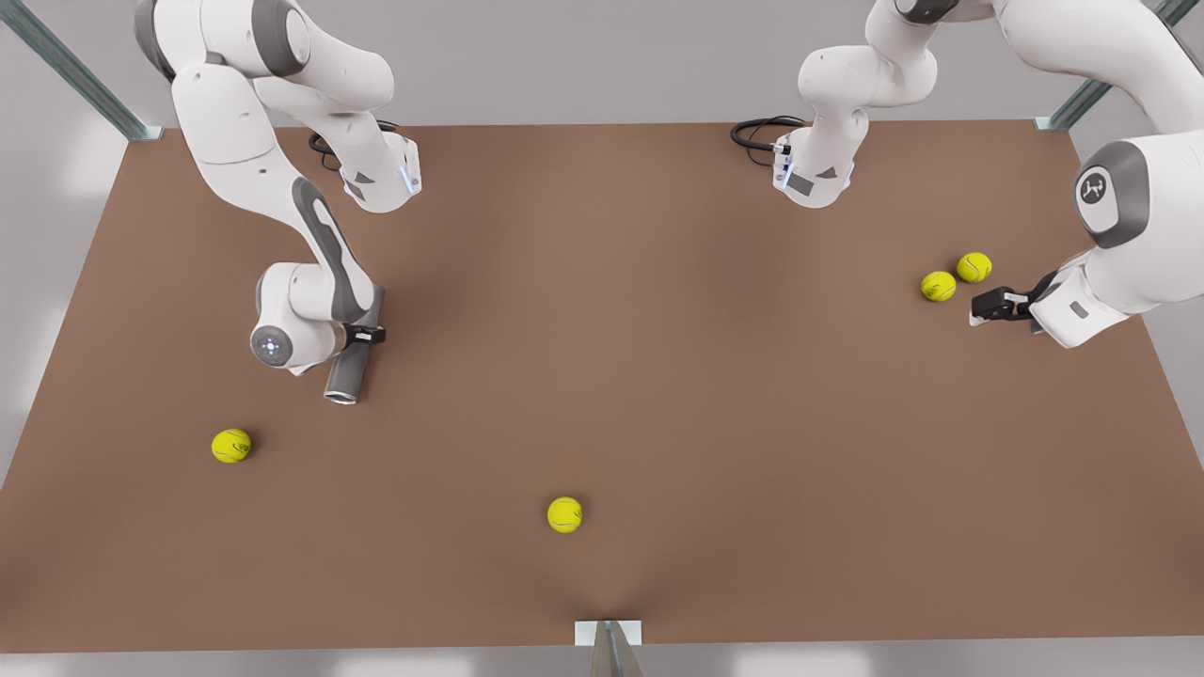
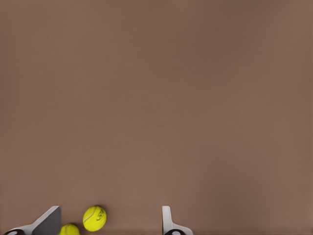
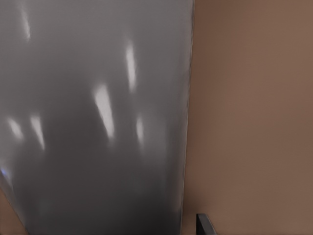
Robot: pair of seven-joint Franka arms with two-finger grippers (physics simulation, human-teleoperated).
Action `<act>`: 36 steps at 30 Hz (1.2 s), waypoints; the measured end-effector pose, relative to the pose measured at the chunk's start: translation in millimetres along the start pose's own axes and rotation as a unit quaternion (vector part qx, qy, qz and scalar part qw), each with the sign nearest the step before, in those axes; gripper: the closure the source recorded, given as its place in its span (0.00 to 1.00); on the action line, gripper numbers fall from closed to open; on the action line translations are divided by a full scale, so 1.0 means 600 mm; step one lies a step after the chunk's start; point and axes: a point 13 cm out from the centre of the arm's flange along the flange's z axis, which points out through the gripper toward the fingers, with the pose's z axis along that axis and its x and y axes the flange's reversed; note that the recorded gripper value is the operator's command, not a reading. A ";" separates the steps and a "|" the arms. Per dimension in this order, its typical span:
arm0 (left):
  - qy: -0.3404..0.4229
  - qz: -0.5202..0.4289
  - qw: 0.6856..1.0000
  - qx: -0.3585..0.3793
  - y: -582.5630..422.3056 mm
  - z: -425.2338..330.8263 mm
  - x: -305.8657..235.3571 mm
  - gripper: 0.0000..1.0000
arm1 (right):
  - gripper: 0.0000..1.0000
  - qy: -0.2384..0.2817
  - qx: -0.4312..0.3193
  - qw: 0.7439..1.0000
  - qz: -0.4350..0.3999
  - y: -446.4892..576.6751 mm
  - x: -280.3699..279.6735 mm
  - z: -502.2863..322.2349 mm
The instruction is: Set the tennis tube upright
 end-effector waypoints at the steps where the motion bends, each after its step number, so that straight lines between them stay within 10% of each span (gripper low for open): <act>1: 0.001 0.000 1.000 0.000 0.000 0.001 0.000 0.00 | 0.00 -0.001 0.000 1.000 -0.002 0.000 -0.001 0.000; 5: 0.002 -0.001 1.000 0.000 0.001 0.002 0.000 0.00 | 0.31 -0.004 -0.001 1.000 -0.010 0.001 -0.003 0.000; 17: 0.002 -0.001 1.000 0.000 0.002 0.002 0.000 0.00 | 0.31 -0.003 -0.028 0.999 -0.022 0.043 -0.011 -0.041; 23: 0.001 -0.001 1.000 -0.001 0.003 0.002 -0.001 0.00 | 0.31 -0.070 -0.027 0.989 -0.127 0.263 -0.080 -0.281; 36: 0.001 -0.001 1.000 0.000 0.004 0.004 -0.003 0.00 | 0.31 -0.139 0.198 0.824 -0.513 0.781 0.022 -0.196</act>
